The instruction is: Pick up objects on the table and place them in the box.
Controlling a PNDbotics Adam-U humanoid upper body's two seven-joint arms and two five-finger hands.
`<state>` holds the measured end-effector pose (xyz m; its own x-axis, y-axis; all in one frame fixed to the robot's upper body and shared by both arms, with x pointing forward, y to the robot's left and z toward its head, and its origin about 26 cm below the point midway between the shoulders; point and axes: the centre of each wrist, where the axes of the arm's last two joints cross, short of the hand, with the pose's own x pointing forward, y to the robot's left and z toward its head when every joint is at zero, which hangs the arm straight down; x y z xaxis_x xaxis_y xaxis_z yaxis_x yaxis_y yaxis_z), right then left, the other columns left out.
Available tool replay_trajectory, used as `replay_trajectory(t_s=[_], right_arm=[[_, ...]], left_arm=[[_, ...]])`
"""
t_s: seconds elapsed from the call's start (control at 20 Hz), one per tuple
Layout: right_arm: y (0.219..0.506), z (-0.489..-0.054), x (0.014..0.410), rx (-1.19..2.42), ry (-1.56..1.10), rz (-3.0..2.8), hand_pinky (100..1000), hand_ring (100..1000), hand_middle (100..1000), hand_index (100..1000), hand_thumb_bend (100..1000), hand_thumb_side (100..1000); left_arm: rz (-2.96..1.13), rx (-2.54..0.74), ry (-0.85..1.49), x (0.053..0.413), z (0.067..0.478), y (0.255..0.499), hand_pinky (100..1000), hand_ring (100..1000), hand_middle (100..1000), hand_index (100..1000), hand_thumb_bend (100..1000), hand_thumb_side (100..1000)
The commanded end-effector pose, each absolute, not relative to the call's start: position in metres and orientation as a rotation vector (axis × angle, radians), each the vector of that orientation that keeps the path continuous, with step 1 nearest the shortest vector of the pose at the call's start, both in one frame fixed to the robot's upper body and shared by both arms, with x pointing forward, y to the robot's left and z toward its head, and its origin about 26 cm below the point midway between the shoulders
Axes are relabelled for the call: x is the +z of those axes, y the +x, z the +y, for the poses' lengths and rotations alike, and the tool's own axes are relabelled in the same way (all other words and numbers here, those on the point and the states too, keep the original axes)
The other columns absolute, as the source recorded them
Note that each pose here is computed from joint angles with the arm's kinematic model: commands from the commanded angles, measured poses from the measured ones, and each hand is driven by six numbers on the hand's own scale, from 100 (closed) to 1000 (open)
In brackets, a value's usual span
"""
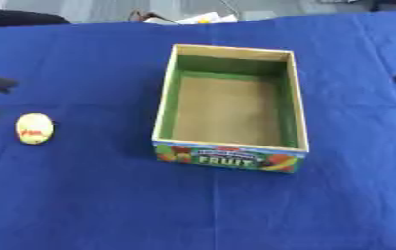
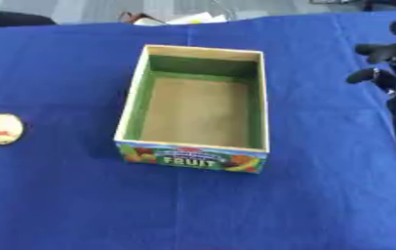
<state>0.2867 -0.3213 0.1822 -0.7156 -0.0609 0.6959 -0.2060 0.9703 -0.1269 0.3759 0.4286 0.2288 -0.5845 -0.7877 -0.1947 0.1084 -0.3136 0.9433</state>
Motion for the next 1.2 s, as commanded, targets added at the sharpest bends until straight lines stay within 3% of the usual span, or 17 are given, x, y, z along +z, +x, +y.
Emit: replay_trajectory(t_s=[0.05, 0.35, 0.5, 0.95, 1.0, 1.2], right_arm=[[0.284, -0.321, 0.191, 0.29, 0.173, -2.382, 566, 783, 548, 847, 100, 1000], [0.284, -0.32, 0.189, 0.294, 0.177, -2.376, 566, 784, 548, 847, 100, 1000], [0.284, -0.32, 0.189, 0.295, 0.179, -2.375, 566, 784, 548, 847, 100, 1000], [0.285, -0.318, 0.188, 0.3, 0.182, -2.369, 567, 786, 548, 849, 100, 1000], [0.285, -0.318, 0.188, 0.301, 0.182, -2.368, 567, 787, 548, 850, 100, 1000], [0.285, -0.318, 0.187, 0.304, 0.184, -2.364, 568, 787, 548, 851, 100, 1000]], left_arm=[[-1.228, -2.032, 0.886, 0.241, 0.434, 0.375, 670, 810, 804, 1000, 123, 1000], [-1.211, -2.017, 0.905, 0.238, 0.429, 0.381, 699, 839, 826, 1000, 463, 1000], [-1.193, -2.025, 0.912, 0.235, 0.426, 0.386, 696, 838, 826, 1000, 560, 1000], [-1.15, -2.048, 0.881, 0.218, 0.422, 0.395, 687, 829, 821, 1000, 549, 1000], [-1.146, -2.049, 0.877, 0.217, 0.421, 0.396, 676, 819, 804, 1000, 500, 1000], [-1.143, -2.038, 0.89, 0.213, 0.418, 0.4, 659, 811, 782, 1000, 468, 1000]])
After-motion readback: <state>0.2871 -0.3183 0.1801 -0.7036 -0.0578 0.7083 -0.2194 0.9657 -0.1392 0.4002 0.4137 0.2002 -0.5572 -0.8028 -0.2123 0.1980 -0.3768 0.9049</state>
